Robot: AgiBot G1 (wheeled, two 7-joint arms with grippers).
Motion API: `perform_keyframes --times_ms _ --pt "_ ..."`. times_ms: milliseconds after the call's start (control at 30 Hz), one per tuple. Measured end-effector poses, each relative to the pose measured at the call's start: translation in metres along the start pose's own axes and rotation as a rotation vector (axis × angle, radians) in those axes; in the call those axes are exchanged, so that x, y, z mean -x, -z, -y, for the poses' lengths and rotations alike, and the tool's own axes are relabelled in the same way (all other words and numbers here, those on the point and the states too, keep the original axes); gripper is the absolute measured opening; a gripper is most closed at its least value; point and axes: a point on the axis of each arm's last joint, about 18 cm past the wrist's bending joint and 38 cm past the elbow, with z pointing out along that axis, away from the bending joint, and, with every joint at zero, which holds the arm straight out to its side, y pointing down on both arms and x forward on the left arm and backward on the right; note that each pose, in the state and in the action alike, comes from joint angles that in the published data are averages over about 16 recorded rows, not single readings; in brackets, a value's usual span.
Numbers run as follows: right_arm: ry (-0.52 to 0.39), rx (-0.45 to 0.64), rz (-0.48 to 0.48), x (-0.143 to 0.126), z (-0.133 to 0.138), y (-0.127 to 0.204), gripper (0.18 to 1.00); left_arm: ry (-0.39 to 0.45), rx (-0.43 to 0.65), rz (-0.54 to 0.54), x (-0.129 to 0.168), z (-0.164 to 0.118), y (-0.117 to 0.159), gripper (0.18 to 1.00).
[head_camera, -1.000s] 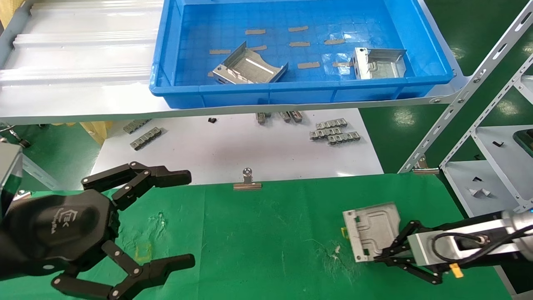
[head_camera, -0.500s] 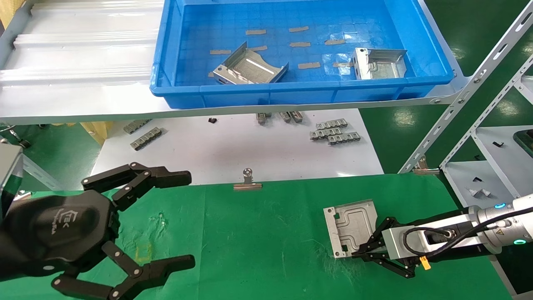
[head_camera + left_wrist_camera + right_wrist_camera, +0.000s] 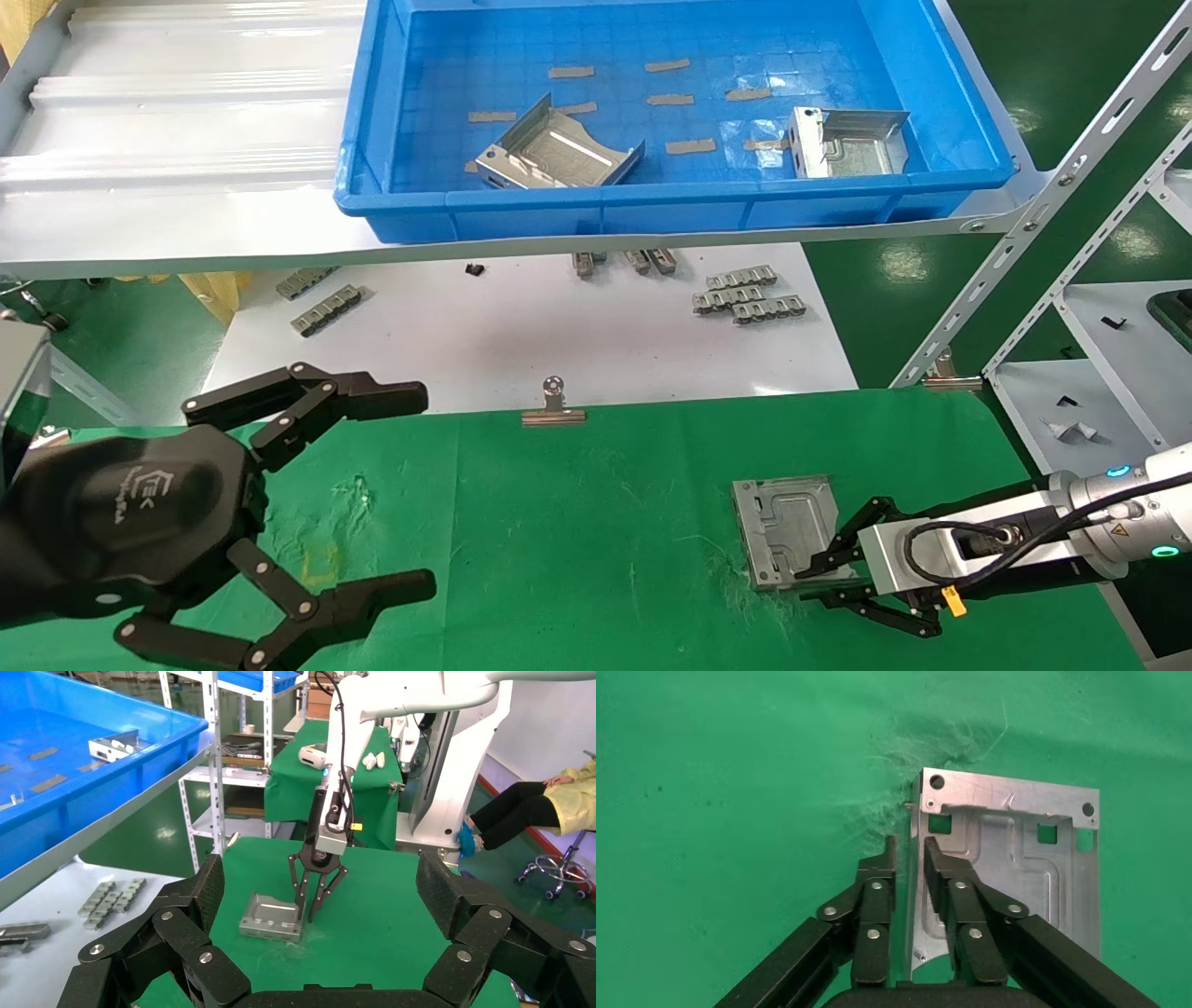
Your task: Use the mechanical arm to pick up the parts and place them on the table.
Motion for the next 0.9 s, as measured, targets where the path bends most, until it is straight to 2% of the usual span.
perform_keyframes --times_ms 367,567,900 --pt "-0.024 -0.098 -0.053 -0.016 0.027 0.026 0.404 0.0 0.0 0.0 0.0 0.0 0.0 1.001" --pt "-0.062 -0.157 -0.072 -0.021 0.04 0.038 0.541 0.0 0.0 0.0 0.0 0.0 0.0 1.001" --pt "-0.086 -0.181 -0.077 -0.022 0.045 0.04 0.79 0.0 0.0 0.001 0.0 0.0 0.0 1.001"
